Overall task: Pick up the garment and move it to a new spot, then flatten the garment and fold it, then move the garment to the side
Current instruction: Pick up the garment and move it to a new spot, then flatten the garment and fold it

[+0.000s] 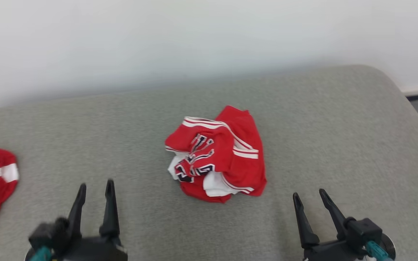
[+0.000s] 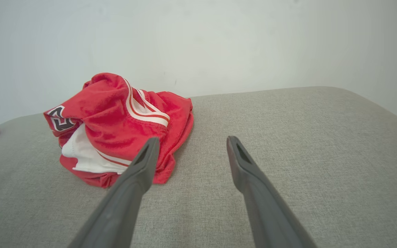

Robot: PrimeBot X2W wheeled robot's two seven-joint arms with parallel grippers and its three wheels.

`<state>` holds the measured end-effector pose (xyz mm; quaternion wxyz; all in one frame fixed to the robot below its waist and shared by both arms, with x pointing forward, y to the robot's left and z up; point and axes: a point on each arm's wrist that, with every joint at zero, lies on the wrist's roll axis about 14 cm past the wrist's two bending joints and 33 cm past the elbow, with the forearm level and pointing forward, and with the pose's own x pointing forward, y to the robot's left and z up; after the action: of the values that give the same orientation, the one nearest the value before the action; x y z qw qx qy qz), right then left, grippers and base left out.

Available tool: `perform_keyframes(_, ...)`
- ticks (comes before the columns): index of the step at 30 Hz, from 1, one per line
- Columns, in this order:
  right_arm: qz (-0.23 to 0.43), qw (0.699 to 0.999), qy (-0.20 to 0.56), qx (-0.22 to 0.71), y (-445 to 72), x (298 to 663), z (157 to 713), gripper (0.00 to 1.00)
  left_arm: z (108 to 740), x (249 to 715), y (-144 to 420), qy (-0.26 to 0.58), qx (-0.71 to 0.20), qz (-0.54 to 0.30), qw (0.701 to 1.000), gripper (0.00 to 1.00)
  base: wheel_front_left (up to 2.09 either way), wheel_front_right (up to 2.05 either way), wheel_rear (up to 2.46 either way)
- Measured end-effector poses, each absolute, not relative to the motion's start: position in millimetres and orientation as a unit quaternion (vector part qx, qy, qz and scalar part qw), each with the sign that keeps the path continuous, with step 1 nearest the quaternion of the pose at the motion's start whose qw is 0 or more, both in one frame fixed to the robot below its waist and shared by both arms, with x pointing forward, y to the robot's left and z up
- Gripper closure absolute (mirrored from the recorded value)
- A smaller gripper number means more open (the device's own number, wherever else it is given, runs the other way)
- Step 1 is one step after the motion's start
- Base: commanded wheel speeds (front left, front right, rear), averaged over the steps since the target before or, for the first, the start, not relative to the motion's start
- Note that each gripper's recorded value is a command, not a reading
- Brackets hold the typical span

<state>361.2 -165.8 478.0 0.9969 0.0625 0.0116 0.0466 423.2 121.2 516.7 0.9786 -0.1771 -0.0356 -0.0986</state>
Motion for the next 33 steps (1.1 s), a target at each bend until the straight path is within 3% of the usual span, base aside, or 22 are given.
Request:
perform_keyframes(12,0.067,0.997,0.028,0.04,-155,357,472,0.0,496,364,171,-0.023,-0.07,-0.039,0.997,0.0,0.0,0.0,0.0)
perform_keyframes(33,0.033,0.998,0.042,0.042,-176,357,463,0.0,486,363,183,-0.011,-0.067,-0.025,0.997,0.0,0.0,0.0,0.0)
